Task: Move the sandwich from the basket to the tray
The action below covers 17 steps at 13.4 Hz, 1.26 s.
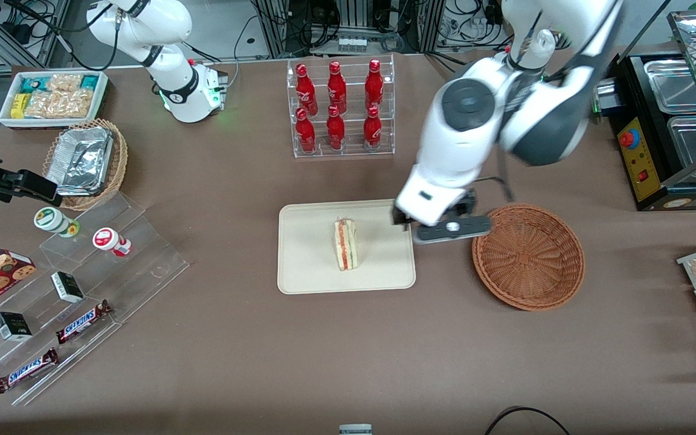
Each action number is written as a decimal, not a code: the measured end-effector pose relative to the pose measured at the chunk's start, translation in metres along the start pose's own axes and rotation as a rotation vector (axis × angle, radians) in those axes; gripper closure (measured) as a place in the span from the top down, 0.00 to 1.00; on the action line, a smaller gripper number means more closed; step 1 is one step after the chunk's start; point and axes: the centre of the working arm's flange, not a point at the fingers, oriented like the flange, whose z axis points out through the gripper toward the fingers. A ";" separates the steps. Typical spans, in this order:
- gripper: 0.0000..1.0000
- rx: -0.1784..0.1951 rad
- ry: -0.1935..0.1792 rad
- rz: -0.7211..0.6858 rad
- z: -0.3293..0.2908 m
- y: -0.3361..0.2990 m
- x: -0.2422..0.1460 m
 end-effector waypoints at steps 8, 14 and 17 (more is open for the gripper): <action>1.00 0.018 -0.070 0.116 -0.064 -0.166 0.032; 1.00 0.034 -0.087 0.164 -0.086 -0.236 0.017; 1.00 0.026 -0.101 0.163 -0.091 -0.260 0.016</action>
